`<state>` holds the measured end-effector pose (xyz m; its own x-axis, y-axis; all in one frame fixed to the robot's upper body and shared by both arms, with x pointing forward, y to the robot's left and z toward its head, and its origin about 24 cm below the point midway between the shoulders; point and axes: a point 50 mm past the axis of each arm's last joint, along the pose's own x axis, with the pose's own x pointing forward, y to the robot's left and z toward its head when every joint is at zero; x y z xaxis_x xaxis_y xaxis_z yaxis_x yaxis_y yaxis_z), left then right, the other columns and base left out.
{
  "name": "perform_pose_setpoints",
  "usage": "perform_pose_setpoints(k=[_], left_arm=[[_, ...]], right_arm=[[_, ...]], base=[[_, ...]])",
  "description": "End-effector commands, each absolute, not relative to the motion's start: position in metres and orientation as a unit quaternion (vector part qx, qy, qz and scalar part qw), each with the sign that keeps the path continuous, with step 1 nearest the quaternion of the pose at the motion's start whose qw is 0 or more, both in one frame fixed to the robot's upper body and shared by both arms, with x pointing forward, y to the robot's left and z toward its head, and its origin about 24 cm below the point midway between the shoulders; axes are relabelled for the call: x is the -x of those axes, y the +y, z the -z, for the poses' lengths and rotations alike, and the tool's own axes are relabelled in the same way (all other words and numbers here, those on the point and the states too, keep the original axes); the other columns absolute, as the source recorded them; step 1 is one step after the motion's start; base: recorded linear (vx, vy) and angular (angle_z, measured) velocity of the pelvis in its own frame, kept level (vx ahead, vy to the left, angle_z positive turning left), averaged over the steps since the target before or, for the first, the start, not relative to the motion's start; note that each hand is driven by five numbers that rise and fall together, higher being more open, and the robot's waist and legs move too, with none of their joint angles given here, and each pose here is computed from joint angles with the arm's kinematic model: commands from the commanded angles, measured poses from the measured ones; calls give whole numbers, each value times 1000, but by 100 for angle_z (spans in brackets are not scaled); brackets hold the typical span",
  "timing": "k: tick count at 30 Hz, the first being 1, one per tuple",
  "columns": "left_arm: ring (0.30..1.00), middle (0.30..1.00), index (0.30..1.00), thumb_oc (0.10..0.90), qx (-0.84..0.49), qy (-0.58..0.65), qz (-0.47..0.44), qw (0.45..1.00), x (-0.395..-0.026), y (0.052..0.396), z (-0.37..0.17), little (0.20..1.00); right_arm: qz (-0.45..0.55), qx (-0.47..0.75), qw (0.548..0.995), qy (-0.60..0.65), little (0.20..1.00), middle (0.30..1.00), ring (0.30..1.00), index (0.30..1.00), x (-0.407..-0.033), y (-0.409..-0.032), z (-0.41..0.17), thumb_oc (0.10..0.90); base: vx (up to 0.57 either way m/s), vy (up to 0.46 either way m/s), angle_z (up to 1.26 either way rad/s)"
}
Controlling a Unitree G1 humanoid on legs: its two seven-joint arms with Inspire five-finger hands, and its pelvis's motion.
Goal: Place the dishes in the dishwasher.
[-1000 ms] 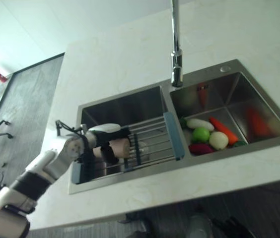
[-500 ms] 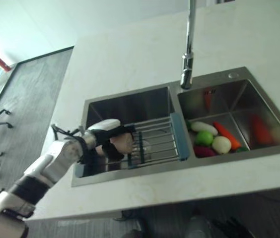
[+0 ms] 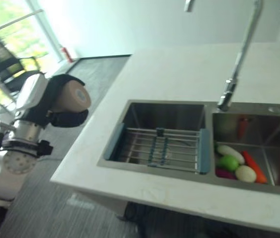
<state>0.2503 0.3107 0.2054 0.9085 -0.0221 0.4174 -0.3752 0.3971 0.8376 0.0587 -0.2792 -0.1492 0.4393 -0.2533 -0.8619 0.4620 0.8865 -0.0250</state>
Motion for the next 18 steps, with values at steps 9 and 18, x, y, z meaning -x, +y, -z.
perform_pose_setpoints(k=[9, 18], left_arm=[[300, 300, 300, 400, -453, -302, -306, 781, -218, 362, -245, 300], [300, 300, 300, 400, -453, -315, -270, 789, -206, 365, -257, 300]], right_arm=[[284, -119, 865, 395, 900, 900, 900, 900, -82, -307, 132, 800], [268, -122, 864, 409, 900, 900, 900, 900, -87, -291, 139, 800]], base=[[-256, 218, 108], [-104, 302, 61]])
